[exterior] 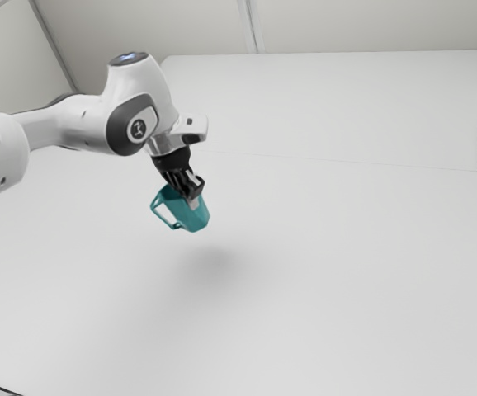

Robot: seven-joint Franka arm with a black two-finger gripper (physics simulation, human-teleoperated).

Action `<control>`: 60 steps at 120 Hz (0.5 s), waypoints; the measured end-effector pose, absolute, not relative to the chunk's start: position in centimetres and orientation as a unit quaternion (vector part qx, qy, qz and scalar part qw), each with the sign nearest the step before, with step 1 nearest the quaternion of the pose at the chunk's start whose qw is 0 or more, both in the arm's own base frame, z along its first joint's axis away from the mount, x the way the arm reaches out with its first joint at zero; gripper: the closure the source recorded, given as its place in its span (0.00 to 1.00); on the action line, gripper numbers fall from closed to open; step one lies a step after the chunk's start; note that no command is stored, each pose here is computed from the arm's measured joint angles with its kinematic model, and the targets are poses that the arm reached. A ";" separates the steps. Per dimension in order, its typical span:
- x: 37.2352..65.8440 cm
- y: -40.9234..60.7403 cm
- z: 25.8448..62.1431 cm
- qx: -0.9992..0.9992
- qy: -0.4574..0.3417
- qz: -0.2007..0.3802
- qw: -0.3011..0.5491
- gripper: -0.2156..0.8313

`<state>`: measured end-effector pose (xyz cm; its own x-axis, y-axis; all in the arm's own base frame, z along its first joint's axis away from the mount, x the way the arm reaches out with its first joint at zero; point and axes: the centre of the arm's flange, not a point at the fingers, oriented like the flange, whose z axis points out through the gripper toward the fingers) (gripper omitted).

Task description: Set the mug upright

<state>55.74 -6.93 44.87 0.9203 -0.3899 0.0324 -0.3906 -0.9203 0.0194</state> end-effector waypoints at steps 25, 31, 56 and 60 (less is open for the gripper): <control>55.6 -7.7 41.7 0.983 -0.185 -0.014 0.005 0.94; 55.5 -8.4 41.0 0.982 -0.187 -0.020 0.005 0.94; 56.0 -9.0 38.3 0.984 -0.176 -0.036 0.003 0.94; 56.0 -8.9 38.0 0.984 -0.174 -0.038 0.002 0.94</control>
